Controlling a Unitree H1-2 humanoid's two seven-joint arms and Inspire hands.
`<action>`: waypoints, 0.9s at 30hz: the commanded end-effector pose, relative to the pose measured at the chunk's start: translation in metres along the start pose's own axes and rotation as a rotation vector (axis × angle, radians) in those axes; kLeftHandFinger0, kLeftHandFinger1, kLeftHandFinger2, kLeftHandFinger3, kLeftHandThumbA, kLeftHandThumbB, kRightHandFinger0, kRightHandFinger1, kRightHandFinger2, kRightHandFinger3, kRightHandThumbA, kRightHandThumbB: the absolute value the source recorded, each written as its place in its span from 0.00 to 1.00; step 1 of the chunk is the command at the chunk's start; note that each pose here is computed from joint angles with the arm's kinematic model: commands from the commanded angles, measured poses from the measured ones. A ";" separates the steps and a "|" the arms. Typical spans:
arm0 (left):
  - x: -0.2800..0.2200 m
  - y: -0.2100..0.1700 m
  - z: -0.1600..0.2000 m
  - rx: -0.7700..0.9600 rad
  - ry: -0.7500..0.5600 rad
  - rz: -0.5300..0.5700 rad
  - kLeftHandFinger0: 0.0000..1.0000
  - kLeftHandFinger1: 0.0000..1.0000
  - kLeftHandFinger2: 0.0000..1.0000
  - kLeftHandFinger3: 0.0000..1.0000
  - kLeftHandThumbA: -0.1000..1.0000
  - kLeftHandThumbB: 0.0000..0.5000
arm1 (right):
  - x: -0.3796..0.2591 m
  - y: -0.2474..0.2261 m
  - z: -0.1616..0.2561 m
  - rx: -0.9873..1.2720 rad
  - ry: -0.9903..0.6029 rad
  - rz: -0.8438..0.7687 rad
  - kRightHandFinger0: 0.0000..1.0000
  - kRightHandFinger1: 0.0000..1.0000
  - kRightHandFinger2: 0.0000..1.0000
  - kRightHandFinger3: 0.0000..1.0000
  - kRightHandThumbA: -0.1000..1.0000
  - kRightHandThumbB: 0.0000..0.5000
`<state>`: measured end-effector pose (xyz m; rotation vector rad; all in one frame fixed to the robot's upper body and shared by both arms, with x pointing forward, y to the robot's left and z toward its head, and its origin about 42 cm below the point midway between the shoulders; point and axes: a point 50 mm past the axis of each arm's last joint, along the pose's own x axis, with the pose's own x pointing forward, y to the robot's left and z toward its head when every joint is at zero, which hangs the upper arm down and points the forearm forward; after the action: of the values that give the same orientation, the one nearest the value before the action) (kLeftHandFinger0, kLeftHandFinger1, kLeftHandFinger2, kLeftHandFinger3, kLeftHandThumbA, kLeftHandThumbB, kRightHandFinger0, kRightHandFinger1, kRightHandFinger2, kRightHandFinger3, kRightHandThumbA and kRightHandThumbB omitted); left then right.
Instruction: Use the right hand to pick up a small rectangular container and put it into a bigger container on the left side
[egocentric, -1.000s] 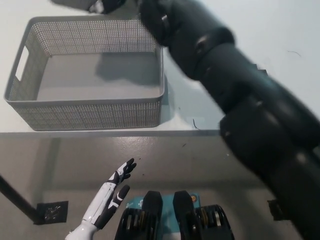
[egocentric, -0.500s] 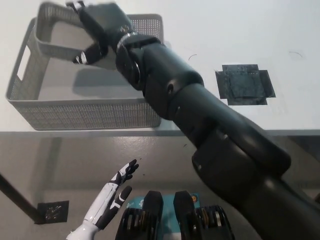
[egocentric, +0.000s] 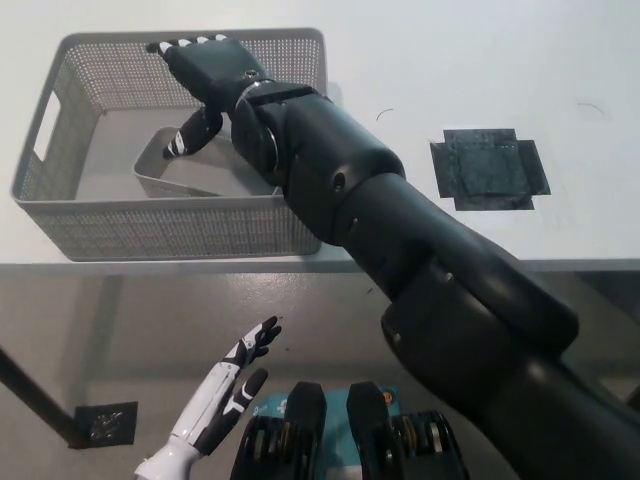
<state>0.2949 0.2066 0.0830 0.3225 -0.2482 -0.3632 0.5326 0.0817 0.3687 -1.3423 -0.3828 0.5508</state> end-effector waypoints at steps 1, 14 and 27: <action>-0.004 -0.001 0.006 0.009 -0.025 -0.018 1.00 1.00 1.00 1.00 1.00 0.60 | -0.002 -0.086 0.019 -0.019 -0.110 -0.171 1.00 1.00 1.00 1.00 1.00 1.00; -0.005 0.001 0.003 0.007 -0.031 -0.001 1.00 1.00 1.00 1.00 1.00 0.55 | -0.091 -0.268 -0.080 0.034 -0.300 -0.588 1.00 1.00 1.00 1.00 1.00 0.80; 0.003 0.008 0.004 0.041 -0.030 0.029 1.00 1.00 1.00 1.00 1.00 0.55 | -0.299 -0.252 -0.134 0.079 -0.452 -0.746 1.00 1.00 1.00 1.00 1.00 0.70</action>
<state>0.2877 0.2074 0.0729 0.3356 -0.2119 -0.3717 0.5556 -0.1341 0.5216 -1.0598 -0.7991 0.2230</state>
